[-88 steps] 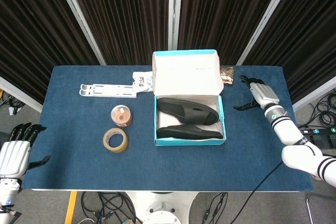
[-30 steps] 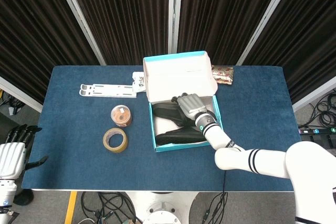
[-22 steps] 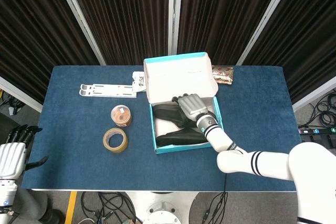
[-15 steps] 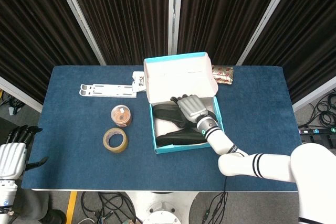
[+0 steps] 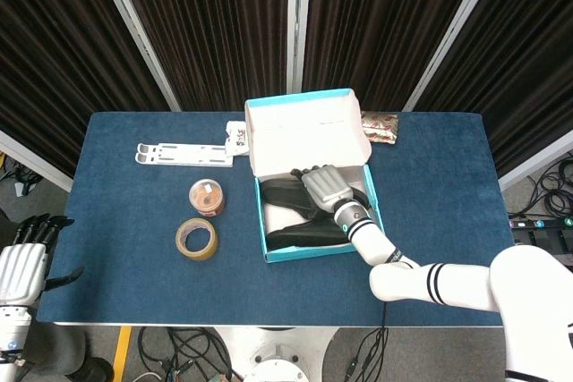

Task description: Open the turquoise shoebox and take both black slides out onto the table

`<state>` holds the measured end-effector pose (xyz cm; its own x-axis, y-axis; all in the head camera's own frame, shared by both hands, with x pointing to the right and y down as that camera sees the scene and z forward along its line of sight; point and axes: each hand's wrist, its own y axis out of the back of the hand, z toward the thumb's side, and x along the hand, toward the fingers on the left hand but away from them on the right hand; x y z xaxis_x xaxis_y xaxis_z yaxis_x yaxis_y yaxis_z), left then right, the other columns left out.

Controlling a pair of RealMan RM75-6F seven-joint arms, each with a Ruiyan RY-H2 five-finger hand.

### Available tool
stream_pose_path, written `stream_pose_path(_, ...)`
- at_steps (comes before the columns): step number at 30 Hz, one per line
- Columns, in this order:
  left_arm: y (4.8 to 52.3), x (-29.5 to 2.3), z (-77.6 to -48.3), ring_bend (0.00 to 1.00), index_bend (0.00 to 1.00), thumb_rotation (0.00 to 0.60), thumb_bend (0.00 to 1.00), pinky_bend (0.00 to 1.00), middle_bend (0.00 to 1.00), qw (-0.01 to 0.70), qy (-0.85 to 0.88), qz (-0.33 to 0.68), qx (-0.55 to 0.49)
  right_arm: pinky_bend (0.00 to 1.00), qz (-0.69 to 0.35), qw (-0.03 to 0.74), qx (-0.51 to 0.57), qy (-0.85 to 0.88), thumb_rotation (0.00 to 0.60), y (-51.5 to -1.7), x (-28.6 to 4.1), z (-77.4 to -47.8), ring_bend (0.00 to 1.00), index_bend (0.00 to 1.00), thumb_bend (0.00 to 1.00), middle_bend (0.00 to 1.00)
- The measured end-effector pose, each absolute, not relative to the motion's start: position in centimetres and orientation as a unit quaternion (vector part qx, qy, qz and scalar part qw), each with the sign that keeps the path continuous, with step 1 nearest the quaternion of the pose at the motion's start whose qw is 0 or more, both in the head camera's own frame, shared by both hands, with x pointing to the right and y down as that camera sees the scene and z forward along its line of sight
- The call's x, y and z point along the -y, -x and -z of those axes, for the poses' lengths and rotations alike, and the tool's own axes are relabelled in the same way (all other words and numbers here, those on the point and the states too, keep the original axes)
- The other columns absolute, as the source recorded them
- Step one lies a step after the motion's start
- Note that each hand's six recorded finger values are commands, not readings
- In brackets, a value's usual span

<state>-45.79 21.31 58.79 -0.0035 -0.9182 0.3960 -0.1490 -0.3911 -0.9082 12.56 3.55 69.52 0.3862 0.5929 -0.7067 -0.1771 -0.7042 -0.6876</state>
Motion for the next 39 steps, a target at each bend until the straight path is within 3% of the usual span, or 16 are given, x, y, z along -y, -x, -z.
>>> stream_pose_path(19, 46.0, -21.5, -58.9, 0.11, 0.22, 0.600, 0.01, 0.11, 0.18, 0.339, 0.617, 0.562, -0.434, 0.32, -0.531, 0.384, 0.127, 0.744, 0.561, -12.7, -4.5, -69.8, 0.26, 0.14, 0.07, 0.32)
stream_pose_path(25, 45.8, -21.4, -59.0, 0.11, 0.22, 0.600, 0.01, 0.11, 0.18, 0.341, 0.619, 0.560, -0.433, 0.38, -0.511, 0.383, 0.138, 0.756, 0.598, -12.7, -5.2, -69.1, 0.34, 0.22, 0.07, 0.39)
stream_pose_path(35, 45.9, -21.5, -59.1, 0.11, 0.22, 0.600, 0.01, 0.11, 0.18, 0.338, 0.618, 0.563, -0.433, 0.43, -0.501, 0.406, 0.120, 0.755, 0.600, -11.7, -6.1, -69.9, 0.34, 0.33, 0.07, 0.41)
stream_pose_path(39, 45.9, -21.5, -59.2, 0.11, 0.22, 0.600, 0.01, 0.11, 0.18, 0.337, 0.618, 0.563, -0.433, 0.43, -0.500, 0.420, 0.111, 0.749, 0.600, -11.0, -6.4, -70.3, 0.34, 0.42, 0.08, 0.43)
